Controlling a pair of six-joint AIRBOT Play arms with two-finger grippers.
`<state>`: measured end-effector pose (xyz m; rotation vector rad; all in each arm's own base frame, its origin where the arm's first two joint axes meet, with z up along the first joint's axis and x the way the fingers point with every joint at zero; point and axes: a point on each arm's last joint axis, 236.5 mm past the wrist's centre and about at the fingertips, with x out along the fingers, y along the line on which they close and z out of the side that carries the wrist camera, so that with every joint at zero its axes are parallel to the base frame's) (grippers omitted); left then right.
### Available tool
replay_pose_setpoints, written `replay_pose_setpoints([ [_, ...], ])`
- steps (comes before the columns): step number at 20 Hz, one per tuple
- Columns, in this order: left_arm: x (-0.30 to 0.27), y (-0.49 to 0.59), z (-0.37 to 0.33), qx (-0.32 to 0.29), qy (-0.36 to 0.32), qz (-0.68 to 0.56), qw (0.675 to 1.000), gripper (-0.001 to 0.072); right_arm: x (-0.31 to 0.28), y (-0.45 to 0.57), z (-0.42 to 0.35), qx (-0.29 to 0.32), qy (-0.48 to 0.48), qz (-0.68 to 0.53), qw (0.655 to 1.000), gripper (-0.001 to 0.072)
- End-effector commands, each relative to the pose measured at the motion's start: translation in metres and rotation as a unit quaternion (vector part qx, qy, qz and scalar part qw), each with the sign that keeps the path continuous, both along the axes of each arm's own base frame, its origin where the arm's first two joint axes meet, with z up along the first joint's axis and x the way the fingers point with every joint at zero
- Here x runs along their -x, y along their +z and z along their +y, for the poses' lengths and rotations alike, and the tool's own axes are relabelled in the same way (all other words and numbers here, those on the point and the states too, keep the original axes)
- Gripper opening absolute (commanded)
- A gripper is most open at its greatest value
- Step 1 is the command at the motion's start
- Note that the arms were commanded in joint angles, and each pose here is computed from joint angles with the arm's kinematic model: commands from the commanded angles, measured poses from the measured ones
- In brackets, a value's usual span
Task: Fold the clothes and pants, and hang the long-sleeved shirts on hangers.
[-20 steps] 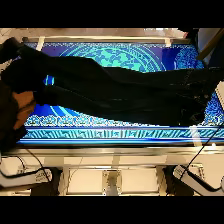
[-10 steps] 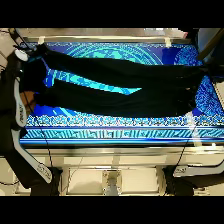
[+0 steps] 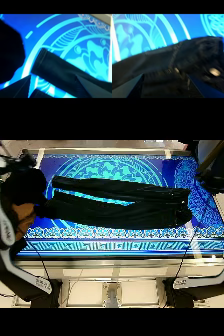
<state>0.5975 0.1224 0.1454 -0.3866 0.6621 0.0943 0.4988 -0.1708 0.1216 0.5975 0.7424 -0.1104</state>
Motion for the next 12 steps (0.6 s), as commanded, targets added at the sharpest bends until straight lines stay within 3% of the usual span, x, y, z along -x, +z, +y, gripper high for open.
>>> replay_pose_setpoints([
  [1,0.11,0.013,-0.006,0.009,-0.015,0.104,0.994,0.0582,0.087,0.034,-0.025,0.085,0.016,0.053,0.995,0.058],
  [3,0.167,-0.018,-0.04,0.03,-0.037,0.151,0.987,0.0582,0.133,0.032,-0.033,0.099,0.005,0.065,0.993,0.058],
  [5,0.209,-0.063,-0.089,0.098,-0.037,0.147,0.984,0.0583,0.172,0.003,-0.028,0.077,-0.007,0.084,0.993,0.058],
  [8,0.224,-0.103,-0.106,0.238,0.096,0.013,0.966,0.0577,0.188,-0.029,0.001,0.025,0.014,0.063,0.998,0.058],
  [10,0.244,-0.144,-0.103,0.252,0.147,0.01,0.957,0.0439,0.183,-0.033,0.014,0.0,0.024,0.048,0.999,0.058],
  [12,0.25,-0.169,-0.119,0.251,0.133,0.044,0.958,0.0439,0.177,-0.028,0.021,-0.009,0.032,0.034,0.999,0.058],
])
